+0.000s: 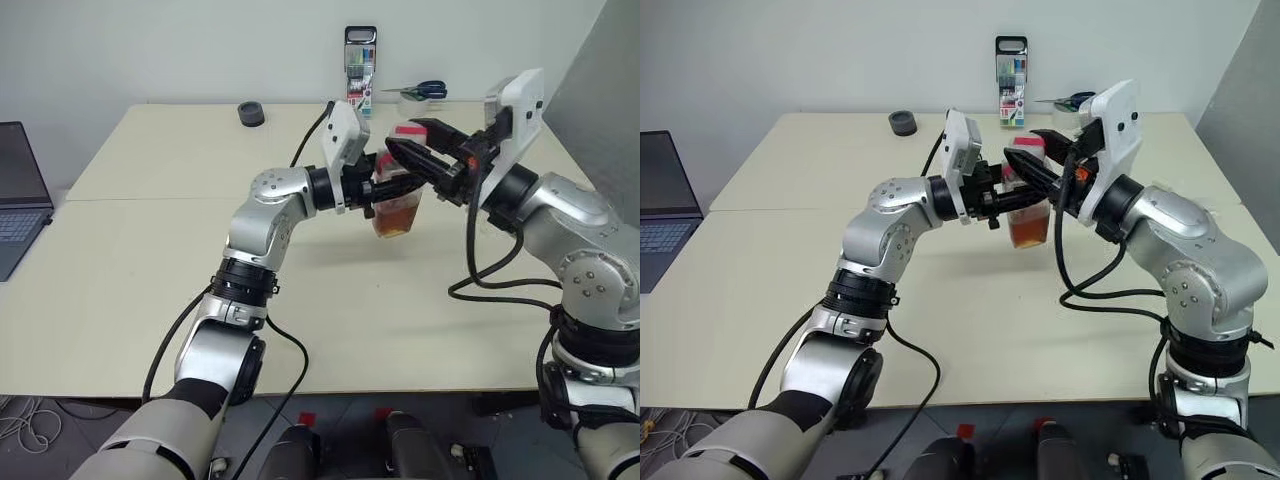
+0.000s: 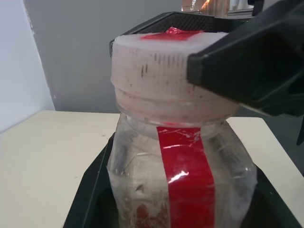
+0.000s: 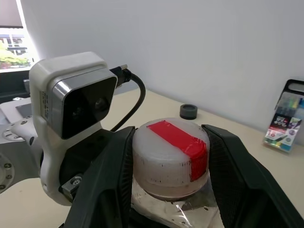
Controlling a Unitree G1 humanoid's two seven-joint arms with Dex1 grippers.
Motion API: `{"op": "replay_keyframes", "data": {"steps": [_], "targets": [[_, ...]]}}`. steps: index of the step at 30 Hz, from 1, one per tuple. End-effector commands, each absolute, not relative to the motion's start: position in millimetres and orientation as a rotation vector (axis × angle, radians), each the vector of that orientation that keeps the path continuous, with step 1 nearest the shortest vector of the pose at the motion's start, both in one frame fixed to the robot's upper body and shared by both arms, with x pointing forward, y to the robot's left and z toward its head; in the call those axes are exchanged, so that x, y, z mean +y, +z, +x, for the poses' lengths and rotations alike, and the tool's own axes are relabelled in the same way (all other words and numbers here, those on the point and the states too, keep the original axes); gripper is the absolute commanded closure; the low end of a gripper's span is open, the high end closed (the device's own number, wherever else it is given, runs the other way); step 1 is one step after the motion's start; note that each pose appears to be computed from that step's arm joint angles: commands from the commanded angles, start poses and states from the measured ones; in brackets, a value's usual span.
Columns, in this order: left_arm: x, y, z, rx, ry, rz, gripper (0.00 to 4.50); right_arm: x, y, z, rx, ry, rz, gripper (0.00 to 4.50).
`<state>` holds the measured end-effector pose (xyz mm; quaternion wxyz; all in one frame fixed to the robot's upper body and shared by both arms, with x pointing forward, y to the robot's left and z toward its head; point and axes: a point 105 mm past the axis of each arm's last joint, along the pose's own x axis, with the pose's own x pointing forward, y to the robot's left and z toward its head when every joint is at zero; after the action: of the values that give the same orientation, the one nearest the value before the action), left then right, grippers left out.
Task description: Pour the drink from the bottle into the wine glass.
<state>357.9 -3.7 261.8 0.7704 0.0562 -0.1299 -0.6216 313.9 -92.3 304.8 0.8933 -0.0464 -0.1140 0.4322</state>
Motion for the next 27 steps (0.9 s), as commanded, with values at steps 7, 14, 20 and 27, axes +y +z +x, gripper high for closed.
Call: {"op": "replay_keyframes", "data": {"steps": [7,14,20,27], "targets": [[-11.2,282.8,348.8,-0.361,-1.395,0.140,2.71,-98.0,320.7,321.6,-0.264,1.186,-0.265,2.64],[-7.5,281.2,351.1,-0.356,-1.385,0.147,2.71,-122.8,319.5,303.8,-0.231,1.074,-0.196,1.86],[-8.2,280.0,351.1,-0.349,-1.386,0.141,2.71,-107.2,305.3,284.2,-0.274,0.888,-0.113,0.05],[-12.5,279.9,349.8,-0.346,-1.400,0.137,2.71,-88.7,315.5,287.4,-0.344,0.741,-0.115,0.05]]}}
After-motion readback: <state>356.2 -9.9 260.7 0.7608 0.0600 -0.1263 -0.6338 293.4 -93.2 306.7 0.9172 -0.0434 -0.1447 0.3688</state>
